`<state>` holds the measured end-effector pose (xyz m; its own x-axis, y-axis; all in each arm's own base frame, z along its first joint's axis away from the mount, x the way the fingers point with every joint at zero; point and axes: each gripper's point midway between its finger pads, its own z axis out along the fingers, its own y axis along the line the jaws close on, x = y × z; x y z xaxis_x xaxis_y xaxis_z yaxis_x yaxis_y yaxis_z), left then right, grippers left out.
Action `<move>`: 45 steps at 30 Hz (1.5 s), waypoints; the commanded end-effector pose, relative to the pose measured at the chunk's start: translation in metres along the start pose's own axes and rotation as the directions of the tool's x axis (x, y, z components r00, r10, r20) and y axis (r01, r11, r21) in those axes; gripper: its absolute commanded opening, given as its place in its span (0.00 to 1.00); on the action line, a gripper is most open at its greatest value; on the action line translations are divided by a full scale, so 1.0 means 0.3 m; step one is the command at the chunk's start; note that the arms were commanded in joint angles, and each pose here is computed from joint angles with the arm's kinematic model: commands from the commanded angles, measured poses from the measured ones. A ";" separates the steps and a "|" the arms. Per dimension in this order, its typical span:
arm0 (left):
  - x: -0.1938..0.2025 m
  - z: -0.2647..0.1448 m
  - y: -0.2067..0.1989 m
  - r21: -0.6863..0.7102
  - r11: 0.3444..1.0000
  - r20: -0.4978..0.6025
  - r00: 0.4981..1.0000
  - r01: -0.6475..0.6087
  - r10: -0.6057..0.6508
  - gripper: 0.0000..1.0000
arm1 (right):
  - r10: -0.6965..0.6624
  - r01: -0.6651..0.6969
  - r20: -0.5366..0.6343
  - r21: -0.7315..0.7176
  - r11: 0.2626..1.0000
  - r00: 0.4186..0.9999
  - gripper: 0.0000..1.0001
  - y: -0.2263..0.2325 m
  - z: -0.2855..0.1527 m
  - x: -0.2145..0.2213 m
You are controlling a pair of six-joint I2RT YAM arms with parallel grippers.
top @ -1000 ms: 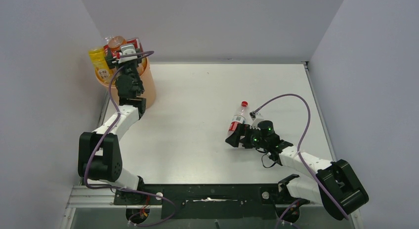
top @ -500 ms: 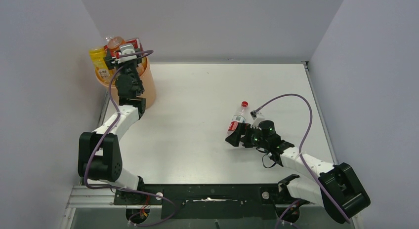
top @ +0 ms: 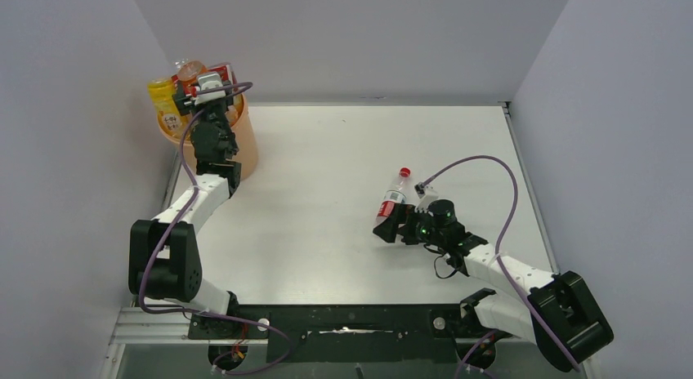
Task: Put the plastic bottles in the bin
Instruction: Place the plastic bottle in the trash bin.
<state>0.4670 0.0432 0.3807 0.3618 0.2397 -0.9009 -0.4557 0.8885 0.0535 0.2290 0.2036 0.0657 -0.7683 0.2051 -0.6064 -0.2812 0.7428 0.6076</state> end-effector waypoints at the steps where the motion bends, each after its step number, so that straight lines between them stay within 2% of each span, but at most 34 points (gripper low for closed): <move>1: 0.103 -0.015 -0.003 0.013 0.997 -0.117 0.991 -0.070 0.071 0.64 | -0.019 0.020 0.053 -0.026 0.999 0.998 0.98 0.025 -0.009 -0.031; 3: 0.121 -0.013 -0.007 0.014 0.997 -0.137 0.987 -0.081 0.083 0.64 | -0.018 0.019 0.054 -0.028 0.999 0.998 0.98 0.025 -0.012 -0.029; 5: 0.126 -0.019 -0.008 0.013 0.997 -0.142 0.987 -0.075 0.076 0.69 | -0.019 0.021 0.059 -0.029 0.999 0.998 0.98 0.026 -0.014 -0.031; 9: 0.103 -0.030 0.010 -0.007 0.999 -0.135 0.990 -0.050 0.049 0.78 | -0.020 0.022 0.061 -0.031 0.999 0.998 0.98 0.029 -0.017 -0.033; 15: 0.047 -0.029 0.042 -0.035 0.999 -0.122 0.992 -0.040 0.036 0.86 | -0.019 0.021 0.064 -0.034 0.999 0.998 0.98 0.030 -0.020 -0.032; 27: -0.077 -0.035 0.079 -0.050 0.999 -0.076 0.997 0.005 -0.009 0.86 | -0.018 0.021 0.074 -0.040 0.999 0.997 0.98 0.035 -0.030 -0.033; 34: -0.028 -0.035 0.050 -0.018 1.000 -0.100 0.995 -0.014 0.012 0.86 | -0.016 0.020 0.076 -0.044 0.999 0.997 0.98 0.039 -0.034 -0.033; 37: -0.027 -0.023 0.036 -0.010 1.000 -0.097 0.995 -0.005 0.004 0.84 | -0.017 0.020 0.077 -0.037 0.999 0.997 0.98 0.034 -0.038 -0.031; 41: -0.029 -0.002 0.015 0.006 1.000 -0.103 0.995 0.002 -0.001 0.67 | -0.015 0.018 0.077 -0.035 0.999 0.997 0.98 0.033 -0.037 -0.031; 45: -0.015 0.004 0.004 0.013 1.000 -0.111 0.994 -0.002 0.003 0.60 | -0.014 0.017 0.081 -0.036 0.999 0.997 0.98 0.035 -0.038 -0.035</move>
<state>0.4615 0.0461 0.3684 0.2363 0.1992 -0.9510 -0.4557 0.8872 0.0726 0.2230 0.2000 0.0745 -0.7442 0.2325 -0.6262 -0.2929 0.7290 0.6187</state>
